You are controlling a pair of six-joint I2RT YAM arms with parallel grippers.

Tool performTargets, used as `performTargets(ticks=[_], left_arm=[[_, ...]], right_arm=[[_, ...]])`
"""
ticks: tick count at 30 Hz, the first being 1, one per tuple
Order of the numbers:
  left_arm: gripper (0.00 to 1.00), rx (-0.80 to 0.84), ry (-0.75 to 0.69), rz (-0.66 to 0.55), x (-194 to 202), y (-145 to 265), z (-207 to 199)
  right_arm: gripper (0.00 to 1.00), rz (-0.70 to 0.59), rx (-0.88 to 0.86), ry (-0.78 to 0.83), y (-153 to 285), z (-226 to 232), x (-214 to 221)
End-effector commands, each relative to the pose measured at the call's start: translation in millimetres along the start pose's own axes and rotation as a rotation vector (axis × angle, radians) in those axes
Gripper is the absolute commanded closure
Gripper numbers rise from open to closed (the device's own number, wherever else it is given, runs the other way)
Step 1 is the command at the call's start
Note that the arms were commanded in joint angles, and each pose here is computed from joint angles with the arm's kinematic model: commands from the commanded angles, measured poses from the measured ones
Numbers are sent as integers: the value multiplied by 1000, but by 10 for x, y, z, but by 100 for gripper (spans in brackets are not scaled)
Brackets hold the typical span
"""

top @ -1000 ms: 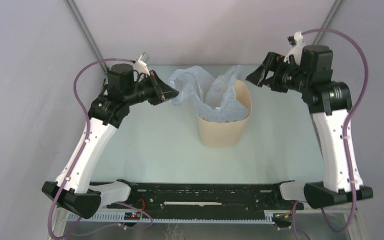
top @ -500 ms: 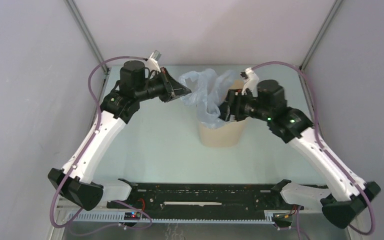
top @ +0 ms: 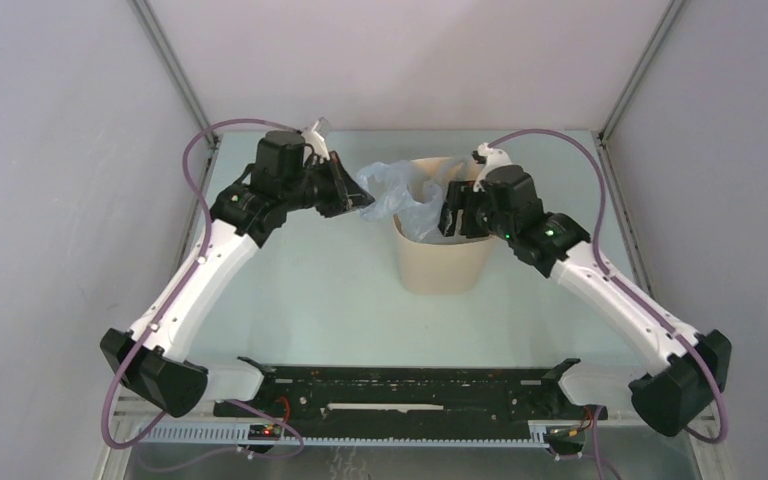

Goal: Put the trash bags into the trash bin

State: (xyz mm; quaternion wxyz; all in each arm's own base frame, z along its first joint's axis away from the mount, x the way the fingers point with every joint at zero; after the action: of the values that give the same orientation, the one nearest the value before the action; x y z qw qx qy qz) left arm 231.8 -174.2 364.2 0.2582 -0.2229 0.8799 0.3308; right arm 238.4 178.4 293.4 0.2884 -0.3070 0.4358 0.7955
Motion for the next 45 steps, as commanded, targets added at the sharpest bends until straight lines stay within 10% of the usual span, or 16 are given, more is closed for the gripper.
performTargets(ticks=[1, 12, 30, 36, 45], left_arm=[[100, 7, -89, -62, -2, 114, -17], [100, 60, -151, -65, 179, 240, 37], [100, 140, -189, -40, 217, 260, -29], [100, 98, -134, -37, 238, 278, -3], [100, 107, -81, -12, 213, 270, 26]], right_arm=[[21, -83, -50, -29, 563, -5, -227], [13, -117, -128, -363, 943, 4, -797], [21, -56, 167, -676, -179, 85, -1067], [42, -82, 81, -565, -121, 41, -1246], [100, -146, -252, -466, 819, -244, -1211]])
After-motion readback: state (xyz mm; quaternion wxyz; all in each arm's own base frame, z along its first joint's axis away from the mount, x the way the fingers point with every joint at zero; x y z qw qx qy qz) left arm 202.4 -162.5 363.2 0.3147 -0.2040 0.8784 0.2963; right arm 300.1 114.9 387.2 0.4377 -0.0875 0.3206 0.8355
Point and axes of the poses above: each gripper's point midway between its finger pads, its own y axis back along the fingers, its own z axis along the line the jaws close on, x = y × z, the point moved 10 cm from there along y, back along the fingers, and after that the axes turned 6 degrees about -y, right-handed, at the moved point
